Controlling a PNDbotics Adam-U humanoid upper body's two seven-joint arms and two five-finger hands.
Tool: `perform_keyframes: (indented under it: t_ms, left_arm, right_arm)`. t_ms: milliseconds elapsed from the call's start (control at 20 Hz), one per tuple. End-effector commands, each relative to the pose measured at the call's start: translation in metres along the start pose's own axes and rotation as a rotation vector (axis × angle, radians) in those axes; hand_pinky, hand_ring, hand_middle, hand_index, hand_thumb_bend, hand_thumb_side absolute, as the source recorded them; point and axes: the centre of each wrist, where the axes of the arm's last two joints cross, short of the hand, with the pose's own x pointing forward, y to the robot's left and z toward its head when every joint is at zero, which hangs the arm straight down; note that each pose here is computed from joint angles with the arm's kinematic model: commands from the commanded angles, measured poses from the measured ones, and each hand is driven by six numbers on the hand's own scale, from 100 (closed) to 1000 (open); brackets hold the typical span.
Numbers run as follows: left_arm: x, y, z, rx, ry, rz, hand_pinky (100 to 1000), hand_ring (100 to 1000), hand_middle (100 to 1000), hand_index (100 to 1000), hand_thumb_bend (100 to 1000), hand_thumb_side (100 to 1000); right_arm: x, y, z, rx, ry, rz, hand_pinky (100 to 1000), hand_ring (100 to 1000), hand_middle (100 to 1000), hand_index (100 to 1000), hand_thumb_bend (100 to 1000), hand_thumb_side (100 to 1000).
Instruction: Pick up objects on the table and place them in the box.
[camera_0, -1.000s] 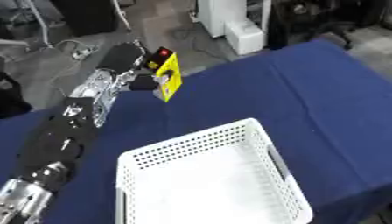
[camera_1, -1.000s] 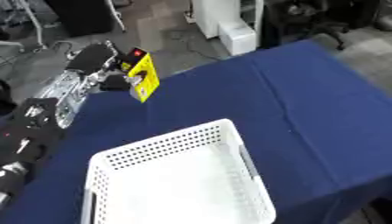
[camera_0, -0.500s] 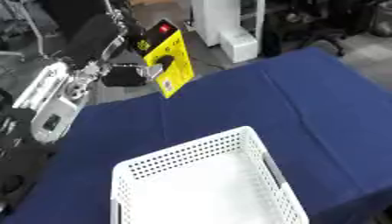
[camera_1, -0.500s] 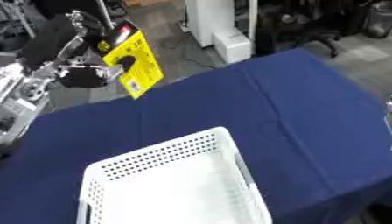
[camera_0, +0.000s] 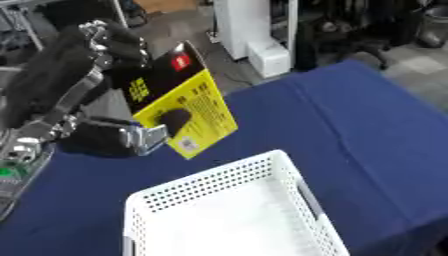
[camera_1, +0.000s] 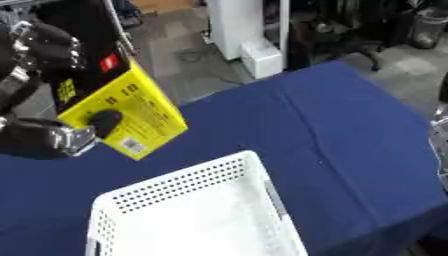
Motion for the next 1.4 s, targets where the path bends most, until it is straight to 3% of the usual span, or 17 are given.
perform_keyframes:
  t_ms: [50,650,1000,1400]
  left_arm:
    - [0.0,0.006,0.004,-0.03,-0.047,-0.003,100,201,242,410,317,769]
    - [0.006,-0.014,0.021,-0.128,-0.035,0.146,100,177,242,412,329,764]
    - [0.016,-0.036,0.035,-0.25,-0.019,0.194,100,201,258,419,342,775]
    - [0.008,-0.081,0.047,-0.282,-0.019,0.197,100,233,269,424,344,783]
  right_arm:
    - [0.005,0.003,-0.011,0.041,-0.008,0.003,152,242,264,408,100,1000]
    - [0.006,0.003,-0.011,0.043,-0.006,-0.002,153,242,264,408,100,1000]
    - [0.004,0.004,-0.011,0.048,-0.004,-0.012,153,242,264,408,100,1000]
    - [0.003,0.005,-0.013,0.048,-0.005,-0.026,153,242,264,407,100,1000]
